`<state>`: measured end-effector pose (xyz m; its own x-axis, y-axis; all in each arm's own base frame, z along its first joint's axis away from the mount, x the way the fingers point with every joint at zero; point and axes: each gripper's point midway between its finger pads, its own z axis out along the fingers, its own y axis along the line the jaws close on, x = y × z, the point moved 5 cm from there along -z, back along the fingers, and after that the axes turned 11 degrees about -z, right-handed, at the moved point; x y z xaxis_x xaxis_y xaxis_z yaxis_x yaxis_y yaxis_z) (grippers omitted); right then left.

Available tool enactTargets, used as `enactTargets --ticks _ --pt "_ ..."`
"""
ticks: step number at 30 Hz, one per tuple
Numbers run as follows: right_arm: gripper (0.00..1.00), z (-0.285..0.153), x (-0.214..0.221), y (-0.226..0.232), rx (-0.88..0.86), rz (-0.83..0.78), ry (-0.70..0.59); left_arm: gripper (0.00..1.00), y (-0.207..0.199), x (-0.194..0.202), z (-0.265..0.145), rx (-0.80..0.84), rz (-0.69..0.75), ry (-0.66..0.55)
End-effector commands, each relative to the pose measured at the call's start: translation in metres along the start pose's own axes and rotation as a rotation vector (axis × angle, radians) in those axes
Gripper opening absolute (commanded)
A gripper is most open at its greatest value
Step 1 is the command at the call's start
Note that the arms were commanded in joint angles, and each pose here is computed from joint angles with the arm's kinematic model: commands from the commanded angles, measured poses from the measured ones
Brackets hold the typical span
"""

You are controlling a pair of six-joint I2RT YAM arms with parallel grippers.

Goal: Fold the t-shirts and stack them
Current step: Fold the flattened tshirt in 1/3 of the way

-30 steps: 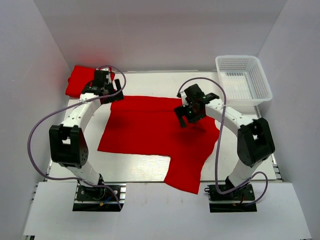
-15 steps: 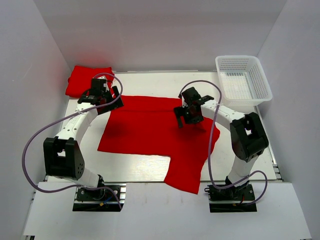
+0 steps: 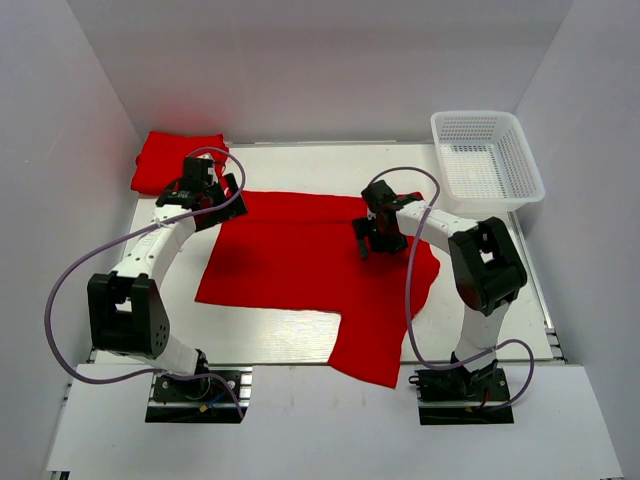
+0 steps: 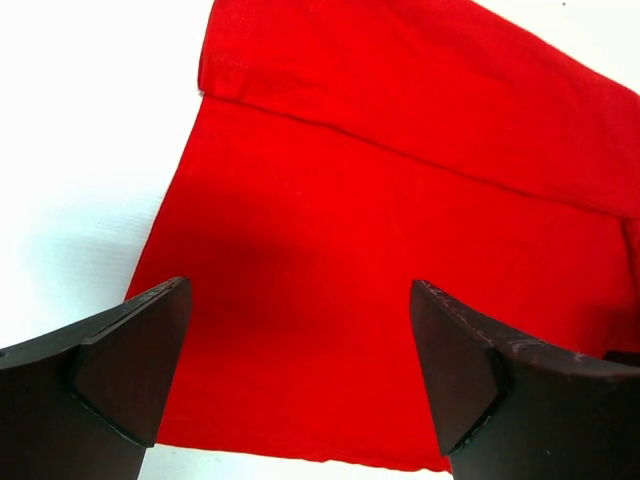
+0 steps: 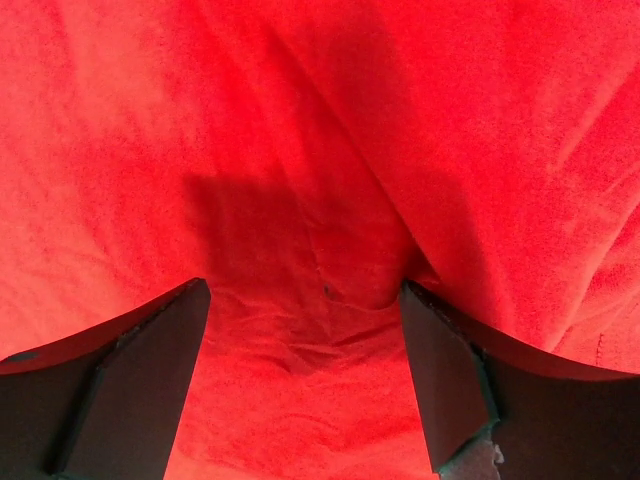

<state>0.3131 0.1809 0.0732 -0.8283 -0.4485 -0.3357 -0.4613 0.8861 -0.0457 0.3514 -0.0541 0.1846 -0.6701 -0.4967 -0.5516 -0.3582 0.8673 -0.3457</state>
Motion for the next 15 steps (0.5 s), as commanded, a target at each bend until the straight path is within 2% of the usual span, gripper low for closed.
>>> enactTargets --ticks 1,5,7,8,10,15 --pt "0.82 -0.0026 -0.0099 -0.0035 0.022 0.048 -0.040 1.00 -0.0013 -0.0020 -0.0033 -0.004 -0.002 -0.003" --pt "0.64 -0.0047 -0.0101 -0.0031 0.017 0.063 -0.055 1.00 -0.0013 -0.0020 -0.0033 -0.004 -0.002 -0.003" --pt "0.60 -0.0030 -0.0092 -0.0038 0.020 0.064 -0.050 1.00 -0.0006 -0.0007 -0.0005 -0.009 -0.002 0.005" --pt "0.53 -0.0027 -0.0087 -0.0041 0.020 0.072 -0.049 1.00 -0.0006 -0.0007 -0.0005 -0.009 -0.002 0.005" --pt "0.50 -0.0016 -0.0082 -0.0054 0.019 0.076 -0.045 1.00 -0.0026 -0.0016 -0.0003 0.004 -0.002 0.003" --pt "0.29 -0.0006 -0.0090 -0.0067 0.020 0.103 -0.048 1.00 -0.0026 -0.0016 -0.0003 0.004 -0.002 0.002"
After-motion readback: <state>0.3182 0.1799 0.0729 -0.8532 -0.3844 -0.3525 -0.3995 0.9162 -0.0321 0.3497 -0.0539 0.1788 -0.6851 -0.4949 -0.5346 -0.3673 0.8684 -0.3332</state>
